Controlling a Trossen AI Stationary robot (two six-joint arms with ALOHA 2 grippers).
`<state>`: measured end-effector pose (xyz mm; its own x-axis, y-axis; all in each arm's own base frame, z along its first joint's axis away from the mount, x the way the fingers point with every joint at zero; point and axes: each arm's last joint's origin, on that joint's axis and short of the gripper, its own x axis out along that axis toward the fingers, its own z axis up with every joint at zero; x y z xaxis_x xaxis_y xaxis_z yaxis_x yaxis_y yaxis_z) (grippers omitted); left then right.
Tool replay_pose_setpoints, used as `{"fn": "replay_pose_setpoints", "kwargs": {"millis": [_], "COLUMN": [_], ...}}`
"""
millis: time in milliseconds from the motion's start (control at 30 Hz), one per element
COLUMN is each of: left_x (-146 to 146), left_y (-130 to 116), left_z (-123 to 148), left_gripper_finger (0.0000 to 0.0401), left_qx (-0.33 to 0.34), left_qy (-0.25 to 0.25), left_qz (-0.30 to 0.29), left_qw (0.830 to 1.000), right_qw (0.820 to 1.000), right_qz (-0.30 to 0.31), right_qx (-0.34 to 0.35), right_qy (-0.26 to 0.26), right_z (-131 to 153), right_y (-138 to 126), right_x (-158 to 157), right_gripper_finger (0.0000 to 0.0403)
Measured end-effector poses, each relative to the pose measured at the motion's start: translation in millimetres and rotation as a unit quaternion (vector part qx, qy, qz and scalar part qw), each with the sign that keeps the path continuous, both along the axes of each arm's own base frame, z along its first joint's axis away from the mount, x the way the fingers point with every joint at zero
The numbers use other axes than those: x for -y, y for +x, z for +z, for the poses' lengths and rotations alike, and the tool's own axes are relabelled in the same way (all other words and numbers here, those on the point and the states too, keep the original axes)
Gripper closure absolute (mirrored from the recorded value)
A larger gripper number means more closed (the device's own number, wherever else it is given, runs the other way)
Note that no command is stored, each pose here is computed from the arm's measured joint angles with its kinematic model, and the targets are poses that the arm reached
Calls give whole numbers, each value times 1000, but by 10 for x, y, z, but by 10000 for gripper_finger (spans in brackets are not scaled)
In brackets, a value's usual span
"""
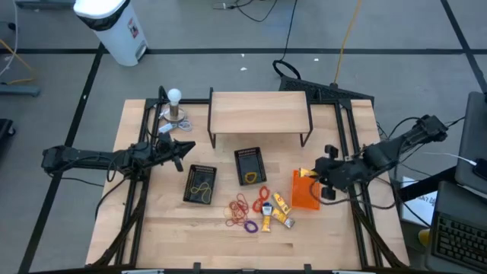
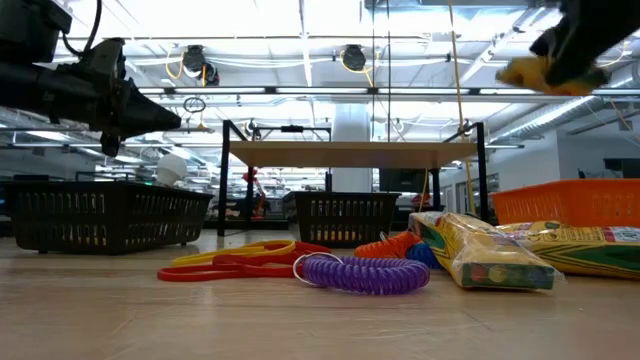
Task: Pick & Place Office Desk Supplies
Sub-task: Put the yellow crayon box into the orange bin
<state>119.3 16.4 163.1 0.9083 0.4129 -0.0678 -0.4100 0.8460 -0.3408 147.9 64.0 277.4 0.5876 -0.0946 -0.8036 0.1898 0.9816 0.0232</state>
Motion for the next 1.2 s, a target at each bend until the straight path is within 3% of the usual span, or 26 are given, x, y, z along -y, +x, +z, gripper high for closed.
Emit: {"fn": "replay_pose_setpoints", "kwargs": {"millis": [333, 667, 1200], "left_x": [0, 0, -4], "left_y": [0, 0, -2], "left_z": [-1, -2, -2], "left_gripper_finger": [377, 377, 377], "left_qx": [-2, -2, -4], "left_qy": [3, 3, 7], "left_qz": [0, 0, 8], "left_qw": [1000, 1000, 1000], "right_qw": [997, 991, 987], "right_qz": [-44, -44, -41], "right_qx": [-58, -84, -128], "right_qy": [31, 96, 86], "right_z": [-532, -954, -1268], "right_y": [238, 302, 261], "right_x": [-37, -74, 4], "right_gripper_finger": [339, 339, 326]}}
